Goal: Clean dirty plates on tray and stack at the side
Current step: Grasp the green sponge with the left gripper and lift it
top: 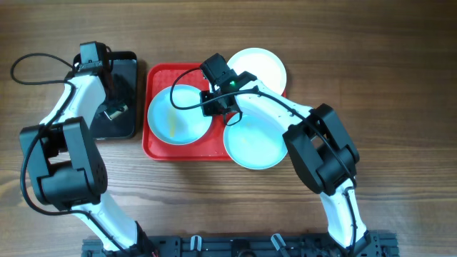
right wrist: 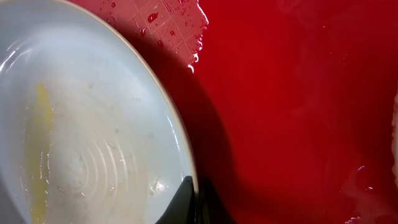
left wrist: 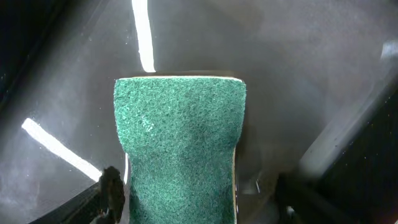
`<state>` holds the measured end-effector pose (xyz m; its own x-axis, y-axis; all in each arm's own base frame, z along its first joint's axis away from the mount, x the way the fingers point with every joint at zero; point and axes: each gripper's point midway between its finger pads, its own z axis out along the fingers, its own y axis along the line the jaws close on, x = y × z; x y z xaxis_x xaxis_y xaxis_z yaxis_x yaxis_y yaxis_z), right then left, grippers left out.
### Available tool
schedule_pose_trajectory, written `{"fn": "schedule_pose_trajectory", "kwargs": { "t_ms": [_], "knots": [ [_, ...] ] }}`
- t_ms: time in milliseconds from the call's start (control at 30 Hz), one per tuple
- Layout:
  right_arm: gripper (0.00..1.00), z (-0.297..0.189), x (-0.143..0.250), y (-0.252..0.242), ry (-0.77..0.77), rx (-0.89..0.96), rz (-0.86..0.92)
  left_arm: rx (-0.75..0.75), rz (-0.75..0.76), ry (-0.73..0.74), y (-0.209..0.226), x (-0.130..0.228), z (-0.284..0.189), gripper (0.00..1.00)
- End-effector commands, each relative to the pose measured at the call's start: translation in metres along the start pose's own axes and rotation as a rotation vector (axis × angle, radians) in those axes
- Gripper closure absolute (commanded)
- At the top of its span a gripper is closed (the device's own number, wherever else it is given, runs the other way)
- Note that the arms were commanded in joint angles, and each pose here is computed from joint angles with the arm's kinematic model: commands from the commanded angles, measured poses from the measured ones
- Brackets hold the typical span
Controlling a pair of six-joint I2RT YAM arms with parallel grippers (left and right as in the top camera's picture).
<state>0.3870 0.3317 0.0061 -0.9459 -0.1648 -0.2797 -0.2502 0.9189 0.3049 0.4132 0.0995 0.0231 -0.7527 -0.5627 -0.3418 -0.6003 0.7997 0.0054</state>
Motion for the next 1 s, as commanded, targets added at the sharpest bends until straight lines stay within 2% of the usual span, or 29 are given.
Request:
{"fn": "schedule_pose_trajectory", "kwargs": {
  "t_ms": [0,400,533,767,833,900,967],
  "knots": [
    [0.96,0.009,0.000,-0.007,0.002,0.036,0.007,-0.024,-0.002,-0.003,0.005,-0.004,0.006,0.26],
    [0.96,0.009,-0.001,-0.006,-0.001,0.035,0.005,-0.032,-0.036,-0.010,0.017,-0.011,0.014,0.30],
    [0.96,0.009,-0.002,-0.006,-0.004,0.033,0.004,-0.019,-0.040,-0.019,0.015,-0.013,0.014,0.40],
    [0.96,0.009,-0.002,-0.006,-0.005,0.033,0.005,-0.011,-0.046,-0.018,0.013,-0.013,0.015,0.48],
    [0.96,0.009,-0.002,-0.006,-0.005,0.033,0.004,-0.011,-0.046,-0.018,0.013,-0.013,0.015,0.56],
    [0.96,0.009,-0.002,-0.006,-0.005,0.033,0.004,-0.008,-0.046,-0.014,0.012,-0.012,0.015,0.68],
    [0.96,0.009,-0.002,-0.006,-0.005,0.033,0.004,0.008,-0.045,0.001,0.009,-0.009,0.017,0.69]
  ]
}}
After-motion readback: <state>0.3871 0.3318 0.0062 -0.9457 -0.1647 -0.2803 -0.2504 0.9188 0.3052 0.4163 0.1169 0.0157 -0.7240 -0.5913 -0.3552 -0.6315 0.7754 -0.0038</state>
